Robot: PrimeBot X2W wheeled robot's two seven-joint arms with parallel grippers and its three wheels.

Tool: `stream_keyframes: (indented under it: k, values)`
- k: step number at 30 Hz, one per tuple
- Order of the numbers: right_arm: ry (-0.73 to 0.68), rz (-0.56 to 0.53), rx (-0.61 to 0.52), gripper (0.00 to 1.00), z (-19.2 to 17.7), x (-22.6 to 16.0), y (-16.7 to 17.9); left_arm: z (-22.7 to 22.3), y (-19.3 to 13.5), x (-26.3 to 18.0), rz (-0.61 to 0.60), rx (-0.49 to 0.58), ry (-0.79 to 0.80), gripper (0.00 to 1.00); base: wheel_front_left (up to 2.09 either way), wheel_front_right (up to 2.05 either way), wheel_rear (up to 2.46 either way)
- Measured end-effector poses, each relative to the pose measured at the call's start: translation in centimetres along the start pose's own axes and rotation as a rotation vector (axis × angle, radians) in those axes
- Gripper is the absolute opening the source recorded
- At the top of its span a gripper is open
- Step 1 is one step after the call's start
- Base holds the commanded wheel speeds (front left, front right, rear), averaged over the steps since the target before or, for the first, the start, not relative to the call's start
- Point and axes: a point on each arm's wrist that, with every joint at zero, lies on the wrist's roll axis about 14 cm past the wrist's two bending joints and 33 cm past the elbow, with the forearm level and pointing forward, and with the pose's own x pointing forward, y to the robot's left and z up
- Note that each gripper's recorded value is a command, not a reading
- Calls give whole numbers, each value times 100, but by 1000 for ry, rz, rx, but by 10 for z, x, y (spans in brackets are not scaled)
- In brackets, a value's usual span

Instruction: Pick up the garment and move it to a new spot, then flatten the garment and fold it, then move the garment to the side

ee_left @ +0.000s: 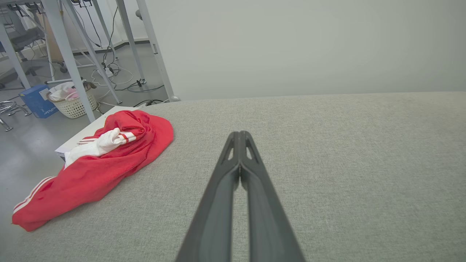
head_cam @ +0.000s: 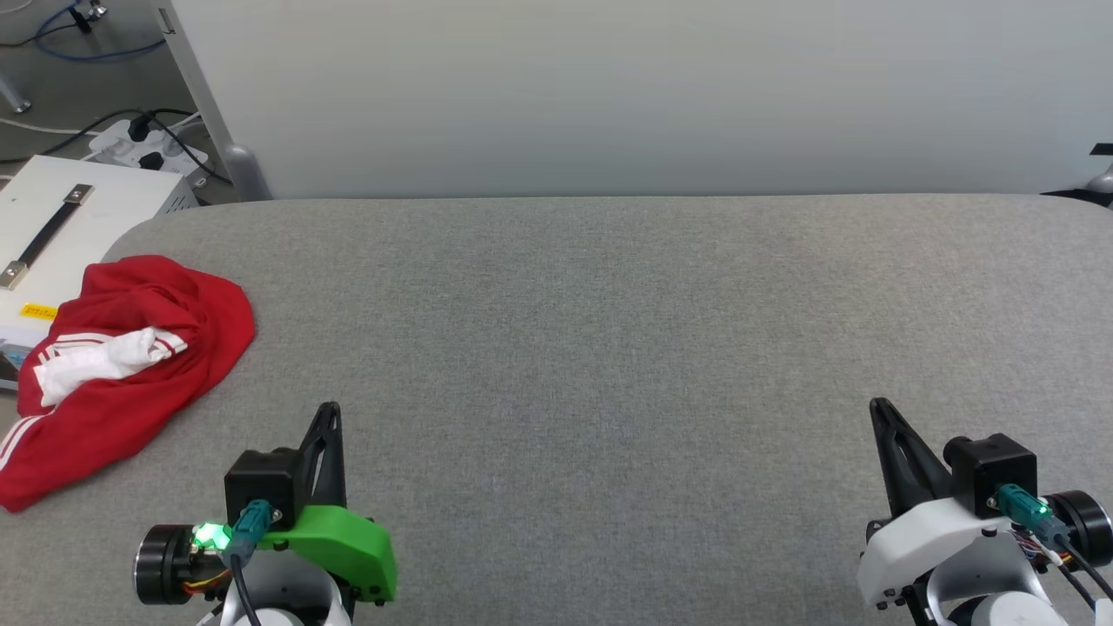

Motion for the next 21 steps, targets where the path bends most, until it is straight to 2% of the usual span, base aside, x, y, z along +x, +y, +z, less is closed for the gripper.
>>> stream_keyframes:
  k: [1,21]
  values:
    - [0,0,1,100,0,0,0,0,0,0,0,0,0,100,0,0,0]
    - [-32,-9,25,100,6,0,-3,3,1,0,11,0,-24,100,0,0,0]
